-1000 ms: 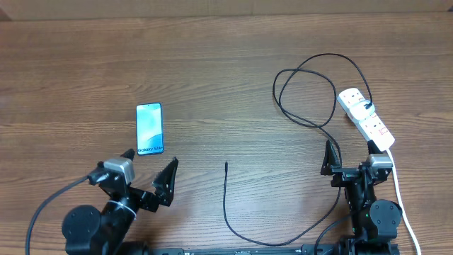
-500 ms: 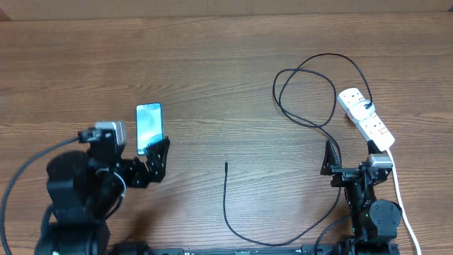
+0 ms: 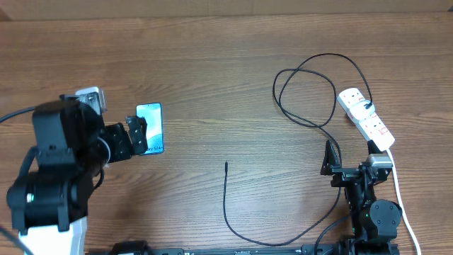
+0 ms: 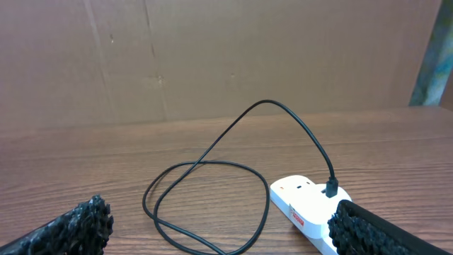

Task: Plug charger to phone and switch on socket
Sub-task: 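Move the left gripper forward over the smartphone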

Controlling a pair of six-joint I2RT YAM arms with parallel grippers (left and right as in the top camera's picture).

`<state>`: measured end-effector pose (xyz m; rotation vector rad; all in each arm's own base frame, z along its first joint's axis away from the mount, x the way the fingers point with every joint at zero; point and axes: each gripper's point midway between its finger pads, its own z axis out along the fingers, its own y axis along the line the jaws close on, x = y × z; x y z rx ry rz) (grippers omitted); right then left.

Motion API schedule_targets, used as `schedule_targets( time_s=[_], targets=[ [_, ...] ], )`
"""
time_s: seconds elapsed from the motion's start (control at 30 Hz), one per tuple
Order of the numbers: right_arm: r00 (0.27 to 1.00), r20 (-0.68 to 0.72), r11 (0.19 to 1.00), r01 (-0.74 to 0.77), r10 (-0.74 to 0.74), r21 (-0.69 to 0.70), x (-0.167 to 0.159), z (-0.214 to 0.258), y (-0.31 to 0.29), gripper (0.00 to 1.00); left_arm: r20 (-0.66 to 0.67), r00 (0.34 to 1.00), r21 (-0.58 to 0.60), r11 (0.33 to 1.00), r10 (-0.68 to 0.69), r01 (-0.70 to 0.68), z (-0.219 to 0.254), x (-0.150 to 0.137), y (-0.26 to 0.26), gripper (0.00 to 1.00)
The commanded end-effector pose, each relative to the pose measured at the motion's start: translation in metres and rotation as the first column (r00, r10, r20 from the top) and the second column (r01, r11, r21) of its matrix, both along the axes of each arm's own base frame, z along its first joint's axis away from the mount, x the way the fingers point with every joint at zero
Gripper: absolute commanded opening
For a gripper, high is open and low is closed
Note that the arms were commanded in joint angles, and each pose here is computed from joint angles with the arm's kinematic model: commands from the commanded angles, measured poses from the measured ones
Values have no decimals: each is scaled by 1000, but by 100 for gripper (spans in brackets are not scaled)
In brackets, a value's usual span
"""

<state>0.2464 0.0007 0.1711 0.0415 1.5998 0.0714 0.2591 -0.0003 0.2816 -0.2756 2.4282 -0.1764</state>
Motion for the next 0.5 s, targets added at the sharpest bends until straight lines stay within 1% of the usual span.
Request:
schedule_targets(
  time_s=[0.0, 0.13, 0.23, 0.47],
  targets=[
    [1000, 5, 1000, 3, -3, 2, 0, -1, 0, 100, -40, 999, -23, 999, -26, 25, -7, 10, -3, 100],
    [1000, 5, 1000, 3, -3, 2, 0, -1, 0, 100, -144, 989, -31, 999, -28, 24, -28, 11, -3, 100],
    [1000, 5, 1000, 3, -3, 2, 0, -1, 0, 100, -218, 975, -37, 999, -31, 23, -47, 18, -3, 100],
    [1000, 5, 1000, 3, -3, 2, 0, -1, 0, 100, -323, 946, -36, 999, -26, 15, -73, 26, 0, 100]
  ],
)
